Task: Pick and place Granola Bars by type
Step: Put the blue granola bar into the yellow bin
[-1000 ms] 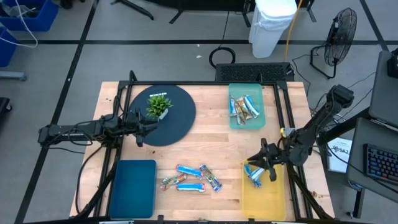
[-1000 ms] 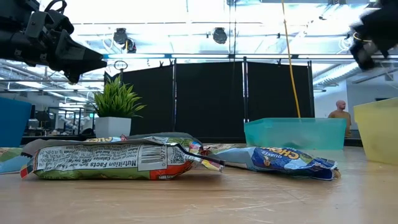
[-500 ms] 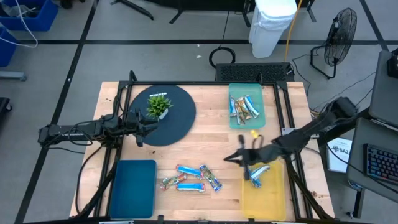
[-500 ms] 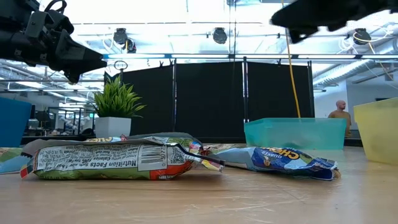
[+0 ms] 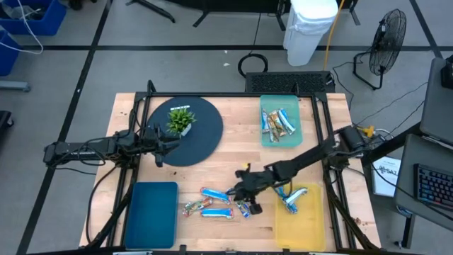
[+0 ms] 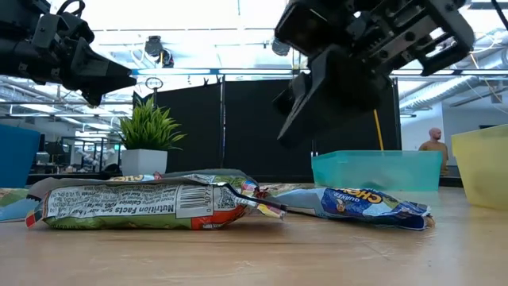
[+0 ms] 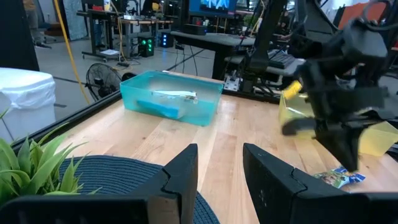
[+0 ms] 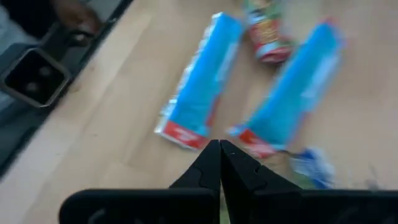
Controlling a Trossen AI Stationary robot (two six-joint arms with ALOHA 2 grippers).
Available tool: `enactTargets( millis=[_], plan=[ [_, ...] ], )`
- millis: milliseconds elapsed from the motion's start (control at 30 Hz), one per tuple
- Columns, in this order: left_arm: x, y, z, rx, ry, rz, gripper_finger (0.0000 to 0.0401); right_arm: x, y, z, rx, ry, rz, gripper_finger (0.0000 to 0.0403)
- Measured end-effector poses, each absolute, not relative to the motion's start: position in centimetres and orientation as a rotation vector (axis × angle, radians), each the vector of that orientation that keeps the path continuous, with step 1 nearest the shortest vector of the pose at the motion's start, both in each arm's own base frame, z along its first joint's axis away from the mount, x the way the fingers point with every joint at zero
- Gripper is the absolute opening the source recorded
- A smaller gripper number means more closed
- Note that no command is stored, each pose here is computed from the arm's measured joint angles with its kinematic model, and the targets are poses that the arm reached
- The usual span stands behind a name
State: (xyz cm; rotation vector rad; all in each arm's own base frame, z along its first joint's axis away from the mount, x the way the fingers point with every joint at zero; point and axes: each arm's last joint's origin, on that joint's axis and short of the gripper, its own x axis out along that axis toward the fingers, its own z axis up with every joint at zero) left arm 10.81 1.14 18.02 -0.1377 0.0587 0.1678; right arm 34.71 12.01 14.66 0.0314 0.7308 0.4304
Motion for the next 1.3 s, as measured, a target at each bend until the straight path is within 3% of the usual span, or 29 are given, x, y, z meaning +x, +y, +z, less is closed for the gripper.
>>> enactTargets(
  millis=[200, 433, 633, 900, 1067, 1300],
  plan=[
    [10.8, 1.1, 18.0, -0.137, 0.059, 0.168, 0.0132, 35.3, 12.3, 13.3, 0.049, 0.891, 0.445, 0.0000],
    [10.8, 1.1, 18.0, -0.138, 0.059, 0.168, 0.0132, 34.5, 10.5, 12.6, 0.042, 1.048, 0.194, 0.0000],
    [10.8, 1.1, 18.0, -0.138, 0.059, 0.167, 0.0132, 34.1, 9.8, 12.6, -0.023, 1.069, 0.053, 0.0000],
    [10.8, 1.1, 18.1, -0.138, 0.054, 0.167, 0.0131, 32.8, 8.3, 13.3, -0.153, 1.099, -0.276, 0.0000],
    [10.8, 1.1, 18.0, -0.138, 0.058, 0.167, 0.0132, 32.7, 7.7, 14.6, -0.249, 0.996, -0.447, 0.0000],
    [10.8, 1.1, 18.0, -0.138, 0.059, 0.168, 0.0132, 32.9, 7.9, 15.3, -0.270, 0.991, -0.340, 0.0015]
  ],
)
